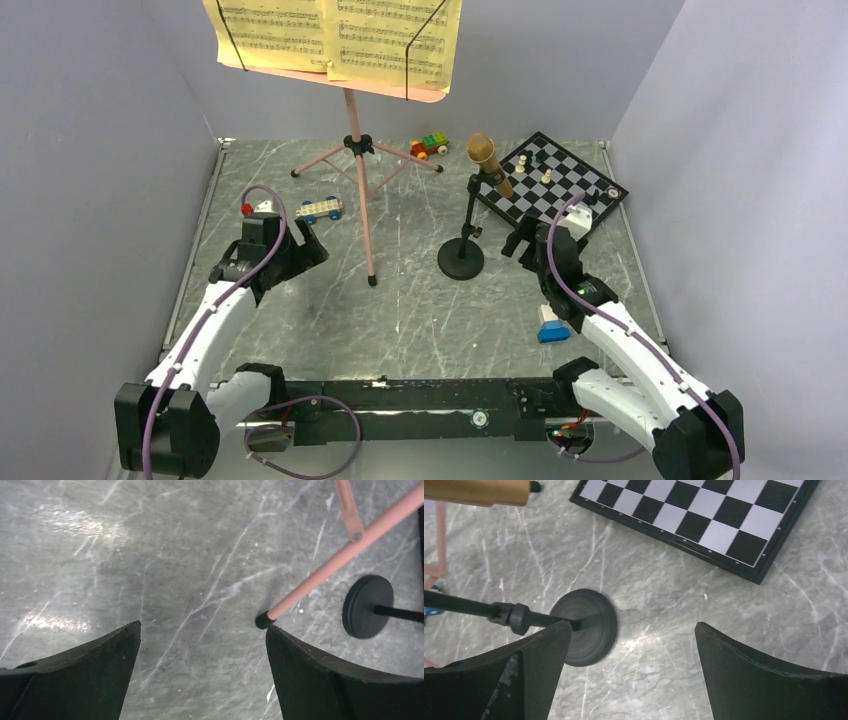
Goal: Pack up the instrument practice props
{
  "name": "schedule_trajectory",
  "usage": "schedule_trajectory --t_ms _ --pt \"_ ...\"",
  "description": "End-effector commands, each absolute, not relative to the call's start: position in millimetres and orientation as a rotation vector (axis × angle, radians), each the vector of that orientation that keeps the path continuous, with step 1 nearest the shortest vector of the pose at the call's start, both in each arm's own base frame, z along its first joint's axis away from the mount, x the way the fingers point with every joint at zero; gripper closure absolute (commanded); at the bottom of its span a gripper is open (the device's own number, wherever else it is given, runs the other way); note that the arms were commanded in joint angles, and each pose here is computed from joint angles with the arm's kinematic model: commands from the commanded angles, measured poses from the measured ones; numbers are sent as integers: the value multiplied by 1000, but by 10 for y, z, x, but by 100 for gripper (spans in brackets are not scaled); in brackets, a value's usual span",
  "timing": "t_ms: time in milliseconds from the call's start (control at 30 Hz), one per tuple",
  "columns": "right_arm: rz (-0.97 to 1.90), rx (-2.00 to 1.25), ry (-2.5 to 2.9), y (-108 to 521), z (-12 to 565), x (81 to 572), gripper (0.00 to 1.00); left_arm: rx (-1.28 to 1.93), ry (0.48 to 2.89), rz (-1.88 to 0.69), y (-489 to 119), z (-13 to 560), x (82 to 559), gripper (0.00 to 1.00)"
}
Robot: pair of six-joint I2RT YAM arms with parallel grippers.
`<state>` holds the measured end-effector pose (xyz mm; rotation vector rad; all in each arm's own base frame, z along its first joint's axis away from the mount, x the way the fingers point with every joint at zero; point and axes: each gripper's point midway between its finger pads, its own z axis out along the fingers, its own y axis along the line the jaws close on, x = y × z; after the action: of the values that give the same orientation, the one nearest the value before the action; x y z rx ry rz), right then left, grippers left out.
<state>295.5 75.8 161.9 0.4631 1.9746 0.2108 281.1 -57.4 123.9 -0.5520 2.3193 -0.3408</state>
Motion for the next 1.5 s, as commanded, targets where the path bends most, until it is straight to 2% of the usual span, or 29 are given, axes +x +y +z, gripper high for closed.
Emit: schedule_trajectory --t_ms 0,433,733,933,1133,1467 --pt "161 499 1903 658 1850 3018 0 -381 2199 -492 -782 1550 2959 1" --pt "333 39 1829 1169 2174 2820 2 -181 2064 -553 -979 1939 2890 1" --pt "264 -29 1756 1420 2445 3055 3 -138 2006 -583 -1041 2033 2797 1" --pt "313 -76 1671 1708 2560 3144 6 -104 1979 -586 -1067 2090 2742 1" --pt "311 -75 1633 1874 2508 3274 13 -93 1955 -608 -1100 2110 2738 4" --pt "243 3 1654 1940 2399 3557 32 -92 1960 -598 -1095 2090 2710 5"
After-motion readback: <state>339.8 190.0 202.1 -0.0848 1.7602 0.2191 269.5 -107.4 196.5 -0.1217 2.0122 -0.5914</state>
